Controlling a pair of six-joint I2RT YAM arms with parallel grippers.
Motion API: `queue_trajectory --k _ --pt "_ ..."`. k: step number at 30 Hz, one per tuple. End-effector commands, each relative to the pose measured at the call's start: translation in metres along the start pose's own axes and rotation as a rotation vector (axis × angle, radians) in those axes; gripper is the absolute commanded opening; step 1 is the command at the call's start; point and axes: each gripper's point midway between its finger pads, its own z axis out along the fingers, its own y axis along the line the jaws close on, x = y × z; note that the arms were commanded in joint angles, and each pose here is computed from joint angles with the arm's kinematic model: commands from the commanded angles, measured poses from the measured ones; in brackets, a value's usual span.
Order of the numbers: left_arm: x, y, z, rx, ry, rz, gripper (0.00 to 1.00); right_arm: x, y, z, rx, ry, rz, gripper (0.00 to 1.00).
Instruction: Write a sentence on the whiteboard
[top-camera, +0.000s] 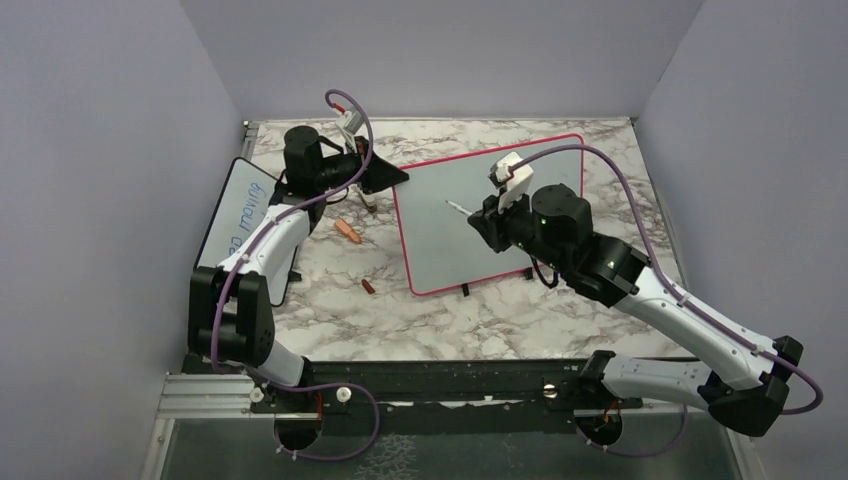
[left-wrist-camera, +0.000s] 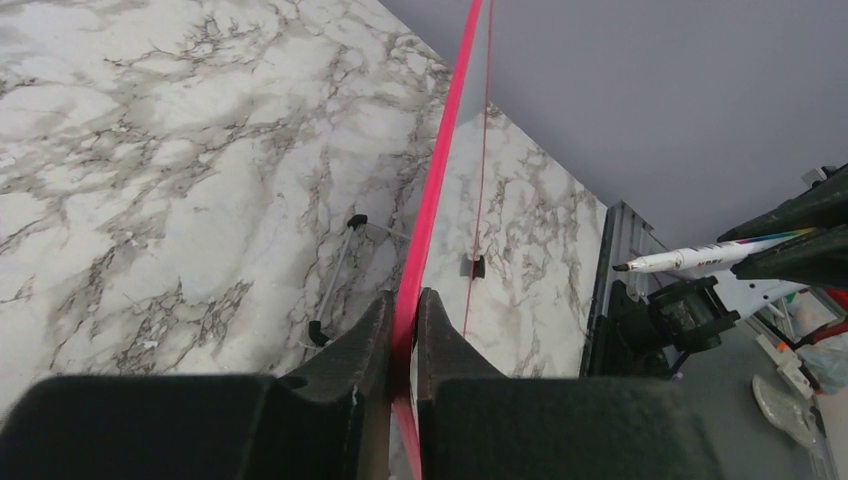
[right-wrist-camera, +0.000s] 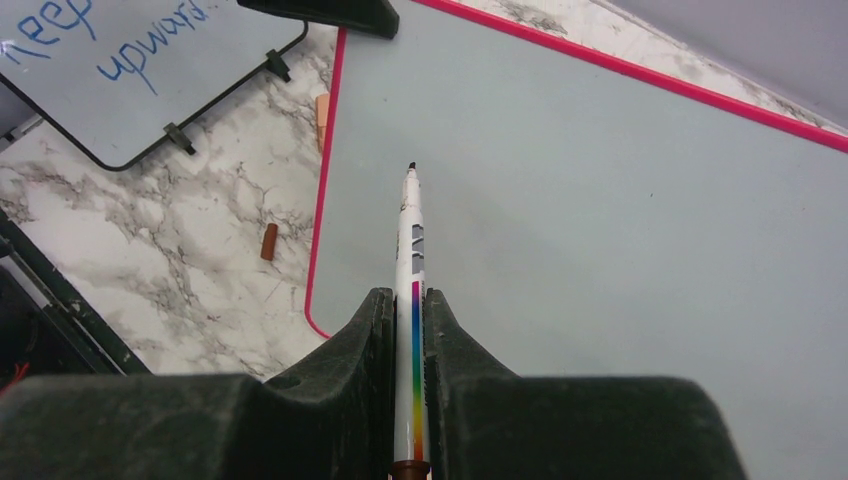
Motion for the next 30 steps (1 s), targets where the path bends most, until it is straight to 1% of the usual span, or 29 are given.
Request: queue_trajectory --k 1,3,4,8,20,30 --pt "0.002 -0.015 -0.008 0.036 -0.009 0.06 0.04 -0.009 0.012 0.005 -0.036 -0.041 -0.04 0.01" --pt "0.005 -0.016 -0.011 0.026 -0.013 0.068 0.0 -0.012 0.015 0.006 -0.016 -0.058 -0.05 0.01" --pt "0.007 -0.016 -0.013 0.02 -0.013 0.067 0.0 -0.013 0.017 0.006 -0.008 -0.064 -0.083 0.0" --pt "0.019 -0.018 -0.019 0.004 -0.011 0.078 0.0 -0.013 0.026 0.008 0.012 -0.072 -0.123 0.0" --pt "0.033 -0.012 -0.029 -0.084 -0.034 0.079 0.0 -0.006 0.029 0.016 0.071 -0.065 -0.143 0.01" --pt "0.036 -0.01 -0.027 -0.069 -0.019 0.077 0.0 -0.002 0.04 0.027 0.089 -0.052 -0.175 0.0"
